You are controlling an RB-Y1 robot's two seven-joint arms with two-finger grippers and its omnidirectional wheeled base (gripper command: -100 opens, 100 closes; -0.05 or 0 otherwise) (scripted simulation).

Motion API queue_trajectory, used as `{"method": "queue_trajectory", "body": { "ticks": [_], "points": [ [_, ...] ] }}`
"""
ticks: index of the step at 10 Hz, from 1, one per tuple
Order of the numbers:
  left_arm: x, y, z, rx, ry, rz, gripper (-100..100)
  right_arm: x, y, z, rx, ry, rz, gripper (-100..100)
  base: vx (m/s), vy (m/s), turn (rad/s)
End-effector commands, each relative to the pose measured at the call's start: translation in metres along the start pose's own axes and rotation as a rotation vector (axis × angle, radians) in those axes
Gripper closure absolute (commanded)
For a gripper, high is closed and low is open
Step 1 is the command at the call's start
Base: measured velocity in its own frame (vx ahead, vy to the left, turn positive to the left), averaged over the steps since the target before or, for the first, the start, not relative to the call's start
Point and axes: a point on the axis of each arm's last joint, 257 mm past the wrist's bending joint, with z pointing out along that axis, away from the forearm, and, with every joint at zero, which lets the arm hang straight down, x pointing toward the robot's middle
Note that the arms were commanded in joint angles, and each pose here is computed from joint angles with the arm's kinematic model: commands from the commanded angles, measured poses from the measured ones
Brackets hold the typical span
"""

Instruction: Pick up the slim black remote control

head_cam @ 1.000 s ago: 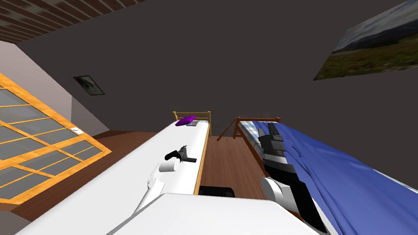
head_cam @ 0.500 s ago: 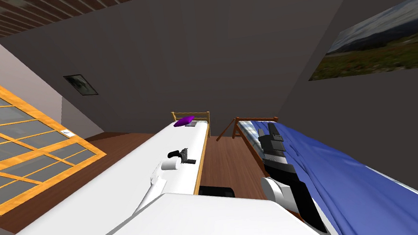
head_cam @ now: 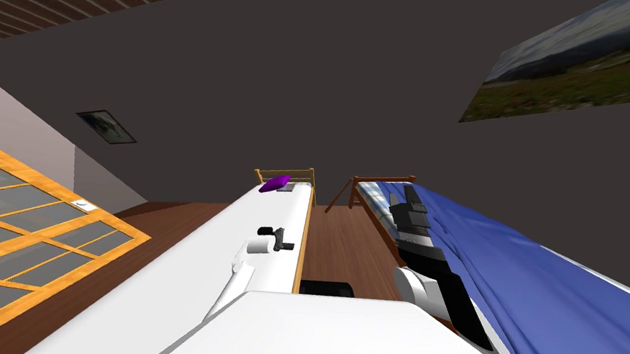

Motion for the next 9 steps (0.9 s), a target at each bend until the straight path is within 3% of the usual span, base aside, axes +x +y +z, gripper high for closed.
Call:
{"method": "queue_trajectory", "body": {
  "ticks": [1, 6, 7, 8, 9],
  "points": [
    [-0.001, 0.015, 0.006, -0.070, -0.004, 0.021, -100, 0.000, 0.000, 0.000, 0.000, 0.000, 0.000, 0, 0.029, 0.014, -0.071],
    [0.000, 0.042, 0.011, -0.193, -0.011, 0.055, -100, 0.000, 0.000, 0.000, 0.000, 0.000, 0.000, 0, 0.026, 0.009, -0.048],
    [0.001, 0.052, 0.012, -0.243, -0.014, 0.071, -100, 0.000, 0.000, 0.000, 0.000, 0.000, 0.000, 0, 0.026, 0.009, -0.051],
    [0.001, 0.053, 0.011, -0.244, -0.014, 0.071, -100, 0.000, 0.000, 0.000, 0.000, 0.000, 0.000, 0, 0.021, 0.007, -0.039],
    [0.001, 0.063, 0.012, -0.292, -0.016, 0.086, -100, 0.000, 0.000, 0.000, 0.000, 0.000, 0.000, 0, 0.023, 0.006, -0.057]
  ]
}}
